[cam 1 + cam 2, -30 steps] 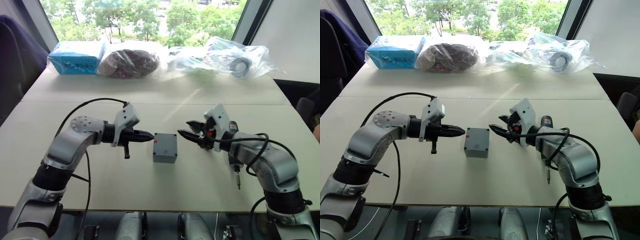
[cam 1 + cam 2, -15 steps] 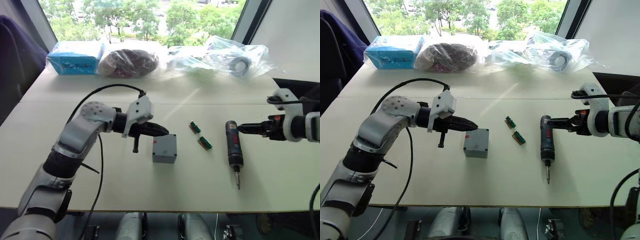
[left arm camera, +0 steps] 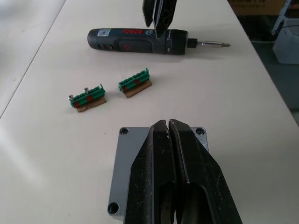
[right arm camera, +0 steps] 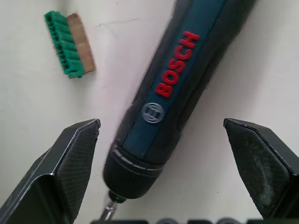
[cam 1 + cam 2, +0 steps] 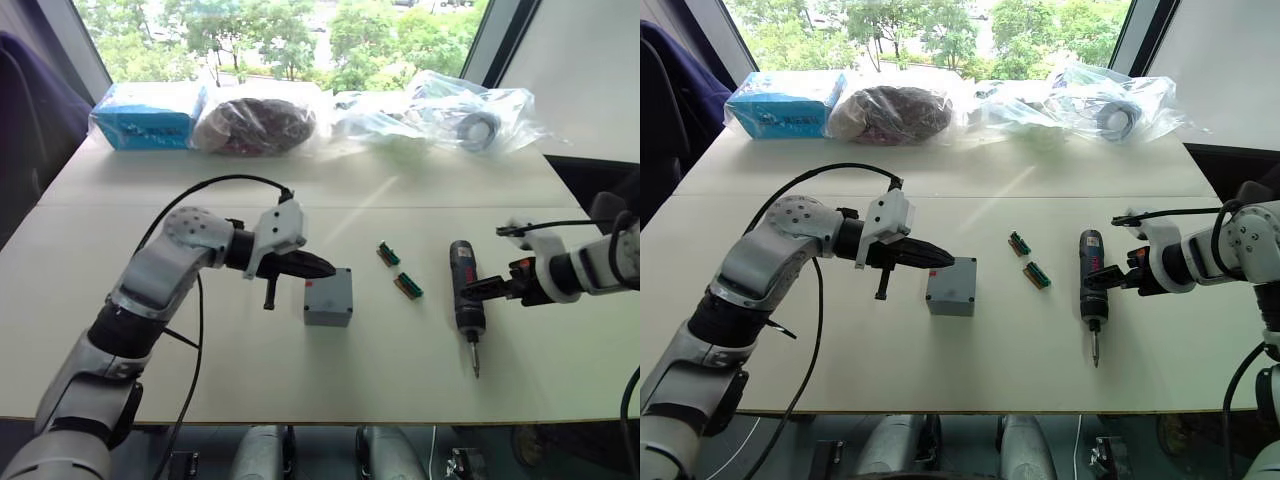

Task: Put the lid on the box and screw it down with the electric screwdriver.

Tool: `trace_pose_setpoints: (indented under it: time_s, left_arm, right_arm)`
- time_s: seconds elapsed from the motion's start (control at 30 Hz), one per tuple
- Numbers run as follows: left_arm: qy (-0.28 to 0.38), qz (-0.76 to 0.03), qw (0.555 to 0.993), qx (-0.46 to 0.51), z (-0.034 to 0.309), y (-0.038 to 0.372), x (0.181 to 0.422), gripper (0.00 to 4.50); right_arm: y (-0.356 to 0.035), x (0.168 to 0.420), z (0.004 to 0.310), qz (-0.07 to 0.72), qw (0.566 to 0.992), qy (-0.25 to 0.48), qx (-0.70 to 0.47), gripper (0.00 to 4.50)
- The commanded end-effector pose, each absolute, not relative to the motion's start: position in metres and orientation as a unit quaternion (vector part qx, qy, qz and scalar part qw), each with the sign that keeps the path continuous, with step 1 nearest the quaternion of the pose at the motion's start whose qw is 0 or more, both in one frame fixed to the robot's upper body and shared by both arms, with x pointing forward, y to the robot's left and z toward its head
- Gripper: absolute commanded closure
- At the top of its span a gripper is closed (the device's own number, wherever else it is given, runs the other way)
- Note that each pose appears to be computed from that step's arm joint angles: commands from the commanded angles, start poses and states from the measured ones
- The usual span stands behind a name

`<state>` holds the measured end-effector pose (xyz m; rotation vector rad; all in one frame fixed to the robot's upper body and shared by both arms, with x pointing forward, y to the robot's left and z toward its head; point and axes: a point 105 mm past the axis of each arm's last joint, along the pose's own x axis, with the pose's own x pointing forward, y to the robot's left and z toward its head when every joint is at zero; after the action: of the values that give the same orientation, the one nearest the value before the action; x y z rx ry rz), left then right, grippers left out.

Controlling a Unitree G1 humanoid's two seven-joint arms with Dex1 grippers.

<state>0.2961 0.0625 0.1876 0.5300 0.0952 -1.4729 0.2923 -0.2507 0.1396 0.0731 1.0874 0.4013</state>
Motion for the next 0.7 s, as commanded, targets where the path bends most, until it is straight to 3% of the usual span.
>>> trace_pose_setpoints:
  time_s: [0.03,0.2,0.3,0.37,0.5,0.6,0.7]
  left_arm:
    - [0.025,-0.645,0.723,0.247,0.196,0.066,0.297,4.5]
    - [0.026,-0.642,0.726,0.244,0.194,0.066,0.296,4.5]
    - [0.028,-0.636,0.732,0.244,0.193,0.069,0.298,4.5]
    - [0.027,-0.635,0.733,0.244,0.193,0.069,0.298,4.5]
    - [0.026,-0.634,0.734,0.243,0.193,0.069,0.299,4.5]
    - [0.025,-0.632,0.736,0.239,0.193,0.069,0.299,4.5]
    - [0.026,-0.63,0.74,0.234,0.193,0.07,0.301,4.5]
  right_arm:
    - [-0.237,0.292,0.134,0.209,0.83,0.517,0.027,0.04]
    - [-0.241,0.293,0.114,0.181,0.82,0.542,0.02,0.04]
    - [-0.246,0.287,0.105,0.168,0.813,0.558,-0.016,0.7]
    - [-0.248,0.285,0.103,0.167,0.809,0.562,-0.027,1.52]
    - [-0.255,0.273,0.095,0.165,0.795,0.582,-0.035,2.68]
    - [-0.262,0.274,0.098,0.151,0.801,0.579,-0.035,2.68]
    - [-0.276,0.301,0.124,0.115,0.842,0.527,-0.017,2.68]
